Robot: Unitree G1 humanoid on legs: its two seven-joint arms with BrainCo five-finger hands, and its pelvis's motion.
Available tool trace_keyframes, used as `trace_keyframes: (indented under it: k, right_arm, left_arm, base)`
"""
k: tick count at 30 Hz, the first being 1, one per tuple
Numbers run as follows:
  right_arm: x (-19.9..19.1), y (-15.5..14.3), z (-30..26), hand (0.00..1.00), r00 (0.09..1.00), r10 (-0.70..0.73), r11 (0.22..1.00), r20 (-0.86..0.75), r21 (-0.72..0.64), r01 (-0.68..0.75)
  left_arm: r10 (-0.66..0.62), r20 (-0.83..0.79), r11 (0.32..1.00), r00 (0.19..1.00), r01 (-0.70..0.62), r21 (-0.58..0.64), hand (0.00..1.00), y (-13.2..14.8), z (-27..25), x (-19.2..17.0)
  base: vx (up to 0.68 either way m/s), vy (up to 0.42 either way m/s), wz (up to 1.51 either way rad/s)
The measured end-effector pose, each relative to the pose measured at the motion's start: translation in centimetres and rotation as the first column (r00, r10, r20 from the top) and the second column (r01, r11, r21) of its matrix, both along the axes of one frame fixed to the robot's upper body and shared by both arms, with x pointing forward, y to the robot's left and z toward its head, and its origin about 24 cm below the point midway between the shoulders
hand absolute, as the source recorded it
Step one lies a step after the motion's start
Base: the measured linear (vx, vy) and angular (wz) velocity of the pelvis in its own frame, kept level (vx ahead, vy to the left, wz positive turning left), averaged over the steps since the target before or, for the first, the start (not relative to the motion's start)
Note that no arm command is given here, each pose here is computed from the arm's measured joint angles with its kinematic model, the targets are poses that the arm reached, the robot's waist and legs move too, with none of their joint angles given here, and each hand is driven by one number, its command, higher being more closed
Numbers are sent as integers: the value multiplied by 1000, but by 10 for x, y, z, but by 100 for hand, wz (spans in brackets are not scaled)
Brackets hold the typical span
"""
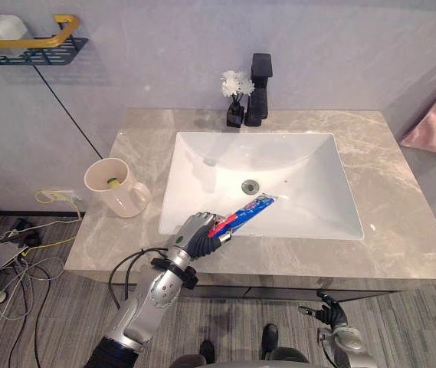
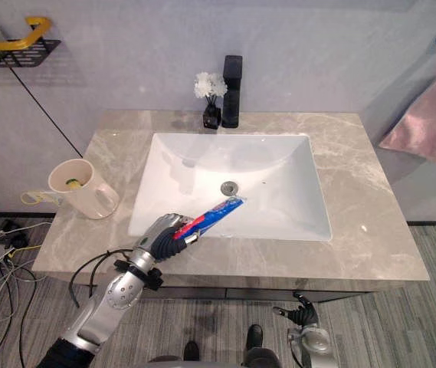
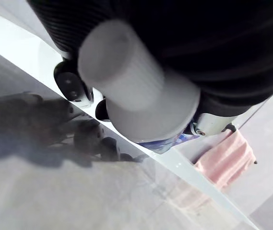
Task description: Organize washtable
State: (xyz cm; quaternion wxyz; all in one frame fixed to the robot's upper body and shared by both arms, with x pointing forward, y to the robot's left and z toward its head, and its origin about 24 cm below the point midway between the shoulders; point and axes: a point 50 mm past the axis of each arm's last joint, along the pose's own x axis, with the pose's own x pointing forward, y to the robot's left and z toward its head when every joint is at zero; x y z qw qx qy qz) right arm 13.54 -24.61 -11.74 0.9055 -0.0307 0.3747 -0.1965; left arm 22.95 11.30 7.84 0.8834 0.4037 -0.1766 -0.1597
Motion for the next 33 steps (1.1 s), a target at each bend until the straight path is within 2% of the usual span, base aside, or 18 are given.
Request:
trace_keyframes:
  k: [4,8,14,20,24,29,31,33]
  right_arm:
    - [1,-8,14,0,995,-58,998,80,-27,60]
    - [-2,-24,34,0,982,-98,990,161,-87,113]
    - [2,-45,79,0,945,-83,969,316,-195,150]
    - [-9,-67,140,0,899,19,907,437,-385,168]
    - [-10,-67,176,0,858,120,863,499,-480,159]
    - [5,-59,215,0,766,273,815,583,-562,138]
    - [17,-54,231,0,702,342,796,625,-589,136]
    - [28,-45,239,0,635,387,809,669,-576,114]
  left_arm:
    - [31,91,994,995,-21,-110,100,1,24,0]
    - [56,120,986,991,-37,-161,100,4,34,0]
    - [71,155,977,985,-37,-210,100,6,44,-3]
    - [71,159,971,985,-32,-237,100,5,48,-7]
    - [48,125,975,991,-20,-219,100,4,43,-11]
    - [18,111,977,994,7,-215,100,1,43,-16]
    - [14,107,974,994,10,-224,100,1,42,-17]
    - [10,101,972,995,14,-235,100,2,42,-17]
  base:
    - [-15,2,-27]
    - [-42,-7,-17]
    - [-38,4,-16]
    - [-9,-4,-5]
    - [0,0,0]
    - [-9,-2,4]
    - [0,0,0]
    - [0,0,0]
